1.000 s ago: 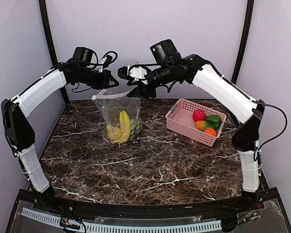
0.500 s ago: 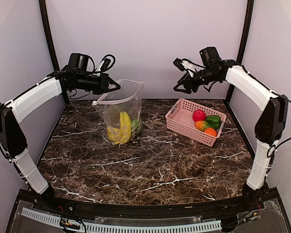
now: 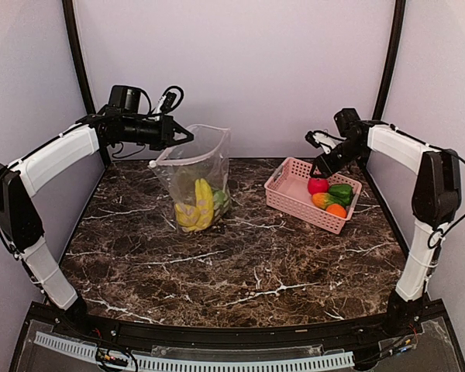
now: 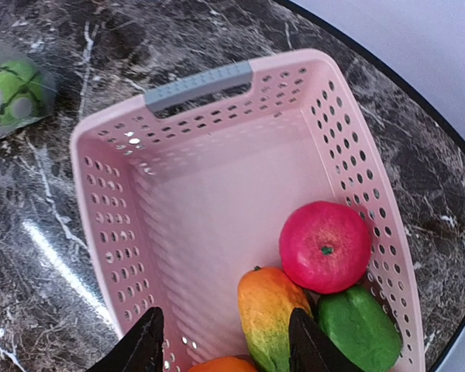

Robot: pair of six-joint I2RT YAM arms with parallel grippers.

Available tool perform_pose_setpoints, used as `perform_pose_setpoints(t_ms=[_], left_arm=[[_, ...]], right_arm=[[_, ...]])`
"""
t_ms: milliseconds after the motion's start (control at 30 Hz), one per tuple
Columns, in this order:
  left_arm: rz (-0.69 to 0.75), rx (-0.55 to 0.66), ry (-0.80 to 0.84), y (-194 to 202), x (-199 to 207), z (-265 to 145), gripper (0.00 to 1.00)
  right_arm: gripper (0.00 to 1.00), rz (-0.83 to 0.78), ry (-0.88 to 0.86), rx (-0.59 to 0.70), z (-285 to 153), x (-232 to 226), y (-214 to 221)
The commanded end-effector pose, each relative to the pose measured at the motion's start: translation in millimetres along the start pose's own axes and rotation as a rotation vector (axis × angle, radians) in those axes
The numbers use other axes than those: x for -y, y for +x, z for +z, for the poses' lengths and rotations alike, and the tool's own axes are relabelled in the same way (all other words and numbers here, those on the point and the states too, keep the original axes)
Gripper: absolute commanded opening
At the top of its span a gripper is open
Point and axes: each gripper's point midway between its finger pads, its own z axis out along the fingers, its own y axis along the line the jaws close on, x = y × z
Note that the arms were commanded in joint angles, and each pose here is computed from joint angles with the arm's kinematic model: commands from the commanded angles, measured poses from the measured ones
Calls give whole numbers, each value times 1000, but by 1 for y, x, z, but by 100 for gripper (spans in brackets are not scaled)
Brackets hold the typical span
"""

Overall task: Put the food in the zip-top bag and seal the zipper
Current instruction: Pick up the fake fruit from the bin.

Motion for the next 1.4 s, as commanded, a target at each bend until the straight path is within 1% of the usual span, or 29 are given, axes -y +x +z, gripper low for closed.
perform_pose_setpoints(t_ms=[0, 200, 367, 467, 567, 633, 700, 800, 967, 1200, 1367], left_arm=[[23, 13, 3, -8, 9, -8, 1], [17, 0, -17, -5, 3, -5, 1], [16, -3, -12, -5, 3, -4, 1], [15, -12, -11, -4, 2, -3, 1], [17, -16, -9, -5, 3, -2, 1], [21, -14, -12, -6, 3, -2, 1], [26, -11, -14, -7, 3, -3, 1], [28, -9, -11, -9, 4, -3, 1], [25, -11, -6, -9, 5, -2, 1], [19, -13, -8, -6, 4, -3, 1], [14, -12, -6, -5, 4, -2, 1]], right_arm=[[53, 81, 136, -68, 17, 30, 12], [66, 131, 203, -129, 38, 51, 25], [71, 167, 225, -157, 50, 65, 26], [71, 179, 242, -167, 55, 72, 26], [67, 188, 251, -175, 60, 77, 28], [67, 188, 266, -183, 64, 81, 29], [71, 184, 266, -186, 68, 83, 29], [73, 186, 261, -196, 76, 84, 32], [72, 192, 252, -226, 89, 86, 41], [72, 192, 288, -259, 97, 94, 50], [79, 193, 274, -264, 103, 91, 51]])
